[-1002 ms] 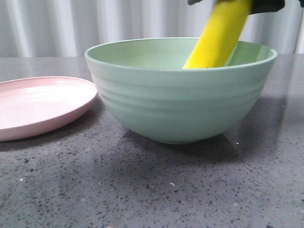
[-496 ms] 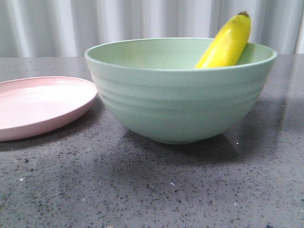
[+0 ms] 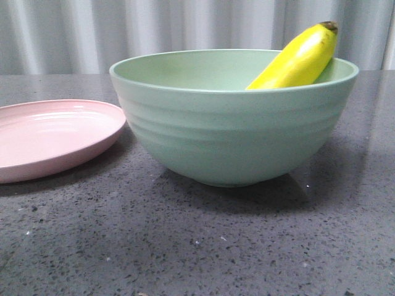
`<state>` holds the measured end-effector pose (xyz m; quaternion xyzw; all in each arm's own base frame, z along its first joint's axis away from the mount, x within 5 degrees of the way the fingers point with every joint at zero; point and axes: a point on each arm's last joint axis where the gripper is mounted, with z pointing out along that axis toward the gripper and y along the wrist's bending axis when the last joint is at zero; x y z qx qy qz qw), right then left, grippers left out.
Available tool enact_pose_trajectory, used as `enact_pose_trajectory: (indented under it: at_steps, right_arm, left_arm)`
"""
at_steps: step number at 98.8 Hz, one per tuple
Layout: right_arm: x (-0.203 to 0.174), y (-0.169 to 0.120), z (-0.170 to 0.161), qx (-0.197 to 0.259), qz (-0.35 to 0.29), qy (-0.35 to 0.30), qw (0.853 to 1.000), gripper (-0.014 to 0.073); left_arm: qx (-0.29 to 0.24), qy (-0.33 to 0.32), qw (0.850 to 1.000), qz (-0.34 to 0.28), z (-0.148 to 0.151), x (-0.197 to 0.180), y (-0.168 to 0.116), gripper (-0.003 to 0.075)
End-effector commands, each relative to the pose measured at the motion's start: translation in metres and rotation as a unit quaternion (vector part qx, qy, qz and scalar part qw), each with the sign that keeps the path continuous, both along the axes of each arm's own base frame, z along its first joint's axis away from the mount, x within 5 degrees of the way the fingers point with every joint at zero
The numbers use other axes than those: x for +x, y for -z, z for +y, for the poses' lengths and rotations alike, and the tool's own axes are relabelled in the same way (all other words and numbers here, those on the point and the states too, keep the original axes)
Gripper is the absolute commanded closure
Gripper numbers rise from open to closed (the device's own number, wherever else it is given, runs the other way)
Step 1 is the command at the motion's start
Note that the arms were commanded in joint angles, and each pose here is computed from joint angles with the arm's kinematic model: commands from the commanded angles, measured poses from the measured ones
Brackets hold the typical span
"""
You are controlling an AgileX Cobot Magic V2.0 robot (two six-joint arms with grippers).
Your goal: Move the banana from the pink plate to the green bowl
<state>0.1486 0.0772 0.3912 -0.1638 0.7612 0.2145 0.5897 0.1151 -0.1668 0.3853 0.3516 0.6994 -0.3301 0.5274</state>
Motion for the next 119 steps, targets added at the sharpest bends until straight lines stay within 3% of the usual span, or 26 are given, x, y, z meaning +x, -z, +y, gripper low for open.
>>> enact_pose_trajectory:
  at_steps: [1, 21, 44, 61, 87, 119]
  right_arm:
    - [-0.011, -0.013, -0.008, 0.011, -0.058, 0.016, 0.998, 0.0659]
    - [-0.039, 0.009, -0.025, 0.023, -0.115, 0.045, 0.992, 0.066]
    - [-0.067, 0.054, -0.044, 0.047, -0.174, 0.083, 0.98, 0.066]
    - [-0.081, 0.085, -0.052, 0.033, -0.207, 0.095, 0.973, 0.066]
    - [-0.084, 0.112, -0.052, 0.02, -0.182, 0.089, 0.979, 0.066]
    - [-0.083, 0.117, -0.051, 0.016, -0.174, 0.087, 0.981, 0.066]
  left_arm:
    - [-0.069, -0.023, 0.996, -0.05, 0.019, -0.009, -0.015, 0.0741]
    - [-0.113, -0.043, 0.989, -0.082, 0.059, -0.035, 0.013, 0.0741]
    - [-0.153, -0.054, 0.981, -0.11, 0.098, -0.062, 0.055, 0.0741]
    - [-0.174, -0.054, 0.975, -0.124, 0.117, -0.077, 0.084, 0.0741]
    - [-0.187, -0.053, 0.972, -0.133, 0.127, -0.085, 0.103, 0.0741]
    - [-0.177, -0.052, 0.975, -0.126, 0.126, -0.084, 0.11, 0.0741]
